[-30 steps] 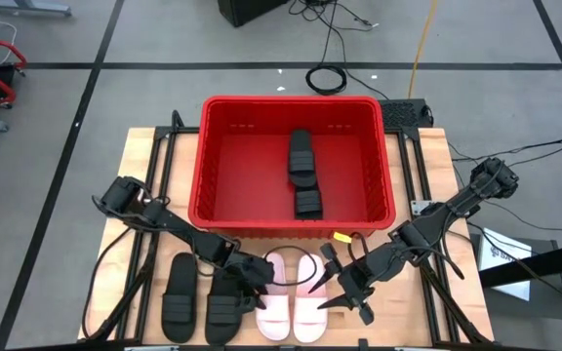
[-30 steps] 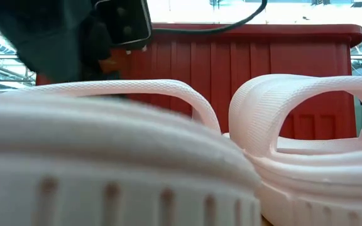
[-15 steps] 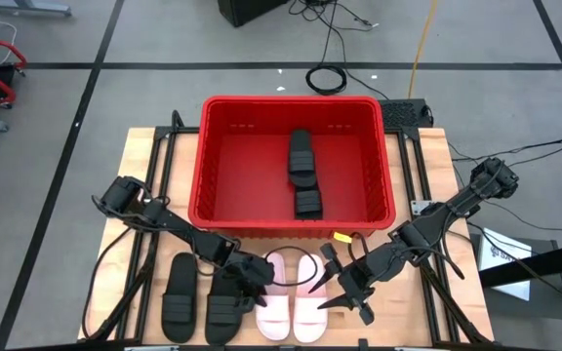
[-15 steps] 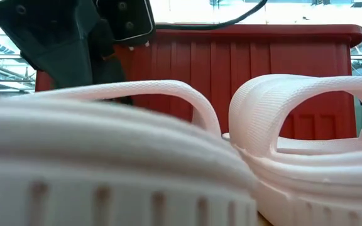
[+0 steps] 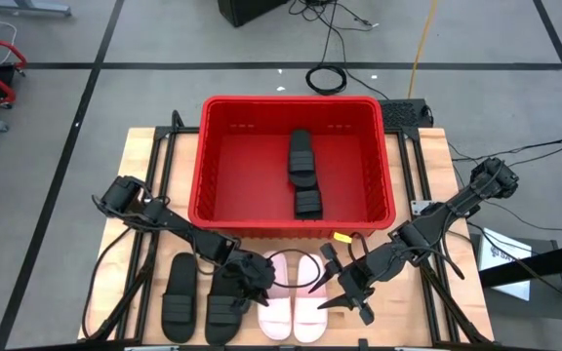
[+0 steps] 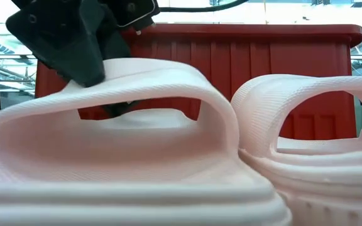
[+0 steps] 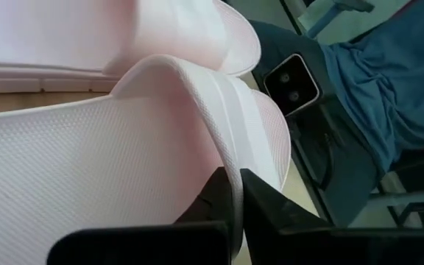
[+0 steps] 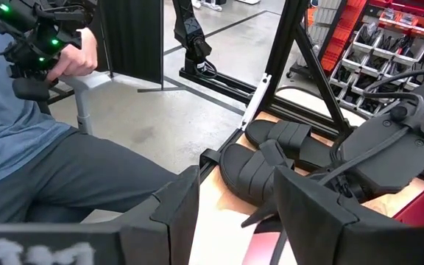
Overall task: Pick and place slides into bin
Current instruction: Put the pink slide into the red bin
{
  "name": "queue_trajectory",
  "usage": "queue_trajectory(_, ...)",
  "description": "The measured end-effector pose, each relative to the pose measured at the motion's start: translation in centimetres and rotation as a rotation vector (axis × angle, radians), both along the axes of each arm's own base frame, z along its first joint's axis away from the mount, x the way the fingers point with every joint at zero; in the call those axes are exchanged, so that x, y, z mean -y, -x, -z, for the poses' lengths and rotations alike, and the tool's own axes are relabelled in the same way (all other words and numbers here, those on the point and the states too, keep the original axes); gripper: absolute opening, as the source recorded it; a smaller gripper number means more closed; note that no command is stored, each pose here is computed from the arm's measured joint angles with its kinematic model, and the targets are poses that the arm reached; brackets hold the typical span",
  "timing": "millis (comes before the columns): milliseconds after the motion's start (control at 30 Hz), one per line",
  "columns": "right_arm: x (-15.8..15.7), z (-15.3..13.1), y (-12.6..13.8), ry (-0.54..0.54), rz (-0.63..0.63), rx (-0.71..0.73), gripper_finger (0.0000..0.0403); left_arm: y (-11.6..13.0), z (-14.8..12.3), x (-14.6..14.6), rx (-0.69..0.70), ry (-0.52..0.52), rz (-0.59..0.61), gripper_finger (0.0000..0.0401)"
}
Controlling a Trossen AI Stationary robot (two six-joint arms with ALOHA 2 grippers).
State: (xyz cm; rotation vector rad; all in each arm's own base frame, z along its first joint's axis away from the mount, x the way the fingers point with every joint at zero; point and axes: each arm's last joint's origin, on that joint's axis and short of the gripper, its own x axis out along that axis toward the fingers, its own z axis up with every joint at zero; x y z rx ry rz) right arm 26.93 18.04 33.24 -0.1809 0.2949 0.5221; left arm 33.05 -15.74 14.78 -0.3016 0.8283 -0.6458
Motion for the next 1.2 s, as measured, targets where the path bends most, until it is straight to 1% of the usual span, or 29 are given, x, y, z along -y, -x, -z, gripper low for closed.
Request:
queue_trajectory(233,0.0,0.0,0.0,0.003,-0.001,0.002,0.0164,0.1,-0.1,0.1,-0.005,0.015,0.022,0.0003)
queue_trajectory(400,0.0,0.0,0.0,0.004,-0.001,0.001,0.0164,0.2,-0.7,0.2,0.057,-0.008,0.066,0.001)
queue_trajectory(533,0.0,0.1,0.0,0.026,-0.008,0.003,0.0164,0.7,-2.0,0.4,0.108,-0.017,0.099,0.0003)
queue_trajectory(633,0.0,0.1,0.0,0.03,-0.009,0.006,0.0164,1.2,-3.4,0.7,0.161,-0.021,0.122,0.0008)
queue_trajectory(800,0.0,0.1,0.0,0.036,-0.01,0.004,0.0164,2.4,-5.9,1.3,0.29,-0.043,0.187,0.0003)
queue_trajectory(867,0.1,0.1,0.0,0.05,-0.002,0.011,0.0164,2.7,-6.9,1.5,0.345,-0.052,0.19,0.0006)
queue_trajectory(967,0.5,-0.1,0.1,0.083,0.102,0.033,0.0164,3.4,-8.3,1.5,0.385,-0.055,0.189,0.0007)
queue_trajectory(1067,1.4,-0.8,0.7,0.117,0.218,0.051,0.0164,4.1,-9.7,1.1,0.449,-0.1,0.191,0.0003)
queue_trajectory(1200,2.5,-1.5,1.6,0.168,0.311,0.047,0.0164,5.2,-11.5,-0.5,0.454,-0.157,0.132,0.0006)
